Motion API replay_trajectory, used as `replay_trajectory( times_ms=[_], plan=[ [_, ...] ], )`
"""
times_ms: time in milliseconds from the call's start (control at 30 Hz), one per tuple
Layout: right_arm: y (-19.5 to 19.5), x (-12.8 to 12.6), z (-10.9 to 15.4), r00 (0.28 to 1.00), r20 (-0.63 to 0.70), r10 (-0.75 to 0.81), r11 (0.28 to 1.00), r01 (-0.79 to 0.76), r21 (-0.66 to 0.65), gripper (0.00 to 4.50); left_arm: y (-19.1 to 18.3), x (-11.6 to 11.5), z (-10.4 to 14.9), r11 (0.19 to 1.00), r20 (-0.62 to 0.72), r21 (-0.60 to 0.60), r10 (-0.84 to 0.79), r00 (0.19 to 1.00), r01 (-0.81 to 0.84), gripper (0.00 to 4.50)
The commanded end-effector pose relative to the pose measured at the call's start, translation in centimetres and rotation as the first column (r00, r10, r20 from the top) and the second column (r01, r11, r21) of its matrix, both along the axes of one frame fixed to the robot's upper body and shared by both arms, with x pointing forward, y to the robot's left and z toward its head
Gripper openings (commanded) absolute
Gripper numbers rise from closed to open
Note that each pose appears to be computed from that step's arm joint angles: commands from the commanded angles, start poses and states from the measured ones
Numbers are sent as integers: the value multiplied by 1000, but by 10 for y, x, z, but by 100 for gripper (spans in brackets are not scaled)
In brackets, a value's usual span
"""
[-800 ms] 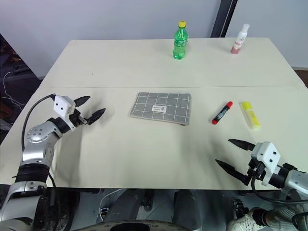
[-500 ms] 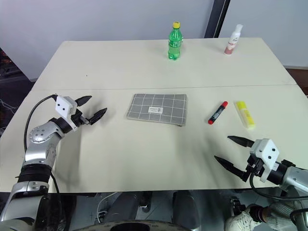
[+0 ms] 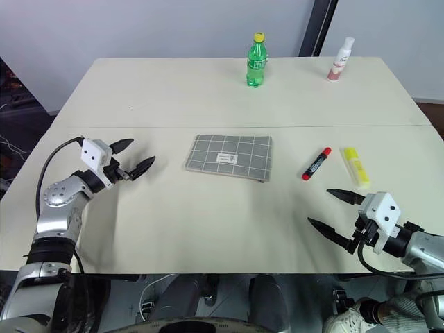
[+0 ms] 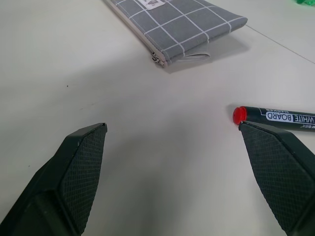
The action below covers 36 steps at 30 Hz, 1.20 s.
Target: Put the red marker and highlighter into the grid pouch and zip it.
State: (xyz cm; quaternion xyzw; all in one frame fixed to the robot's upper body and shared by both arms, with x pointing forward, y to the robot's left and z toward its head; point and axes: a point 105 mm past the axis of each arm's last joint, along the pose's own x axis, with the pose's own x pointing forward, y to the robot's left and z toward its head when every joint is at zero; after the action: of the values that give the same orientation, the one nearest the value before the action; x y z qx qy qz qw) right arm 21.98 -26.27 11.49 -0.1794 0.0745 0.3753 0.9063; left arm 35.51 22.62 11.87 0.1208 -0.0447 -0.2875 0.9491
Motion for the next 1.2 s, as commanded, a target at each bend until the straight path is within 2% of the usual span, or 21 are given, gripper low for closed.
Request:
replay_trajectory(
  times_ms=[33, 200, 300, 333, 367, 467, 567, 633, 700, 800, 967, 1067, 1200],
  plan=[
    [0, 0, 6, 1000, 25, 1, 1000, -1, -6, 447, -4, 3, 15, 1000, 58, 15, -12, 998, 11, 450],
    [2, 1, 7, 1000, 28, 1, 1000, -1, -5, 447, -5, 2, 14, 999, 62, 32, -18, 998, 16, 450],
    [12, 11, 18, 998, 58, -5, 998, 1, 57, 447, -6, 2, 13, 998, 72, 61, -29, 997, 25, 450],
    [18, 18, 25, 997, 76, -12, 996, 5, 92, 423, -6, 2, 13, 997, 80, 74, -32, 996, 26, 450],
    [28, 27, 34, 994, 104, -19, 990, 4, 144, 394, -6, 3, 11, 995, 80, 96, -34, 996, 26, 450],
    [69, 53, 52, 981, 195, -5, 977, -37, 212, 263, -10, 7, 10, 985, 120, 169, -50, 992, 29, 450],
    [103, 90, 42, 977, 206, -47, 983, 9, 181, 108, -17, 15, 10, 968, 161, 250, -79, 984, 37, 450],
    [117, 117, 22, 973, 204, -109, 993, 96, 73, 4, -27, 20, 10, 940, 201, 336, -131, 971, 58, 450],
    [128, 134, 5, 967, 209, -147, 987, 158, -37, 4, -39, 22, 9, 900, 229, 427, -205, 952, 92, 450],
    [135, 148, -9, 963, 230, -142, 972, 179, -150, 4, -56, 24, 4, 831, 247, 541, -306, 920, 131, 450],
    [127, 146, -25, 971, 219, -96, 946, 157, -283, 4, -72, 23, -9, 720, 224, 672, -422, 878, 174, 450],
    [124, 139, -30, 977, 199, -77, 947, 134, -293, 4, -81, 26, -11, 700, 234, 694, -441, 867, 169, 450],
    [124, 131, -31, 980, 189, -58, 951, 112, -289, 4, -99, 34, -3, 741, 273, 650, -434, 858, 168, 450]
  ],
)
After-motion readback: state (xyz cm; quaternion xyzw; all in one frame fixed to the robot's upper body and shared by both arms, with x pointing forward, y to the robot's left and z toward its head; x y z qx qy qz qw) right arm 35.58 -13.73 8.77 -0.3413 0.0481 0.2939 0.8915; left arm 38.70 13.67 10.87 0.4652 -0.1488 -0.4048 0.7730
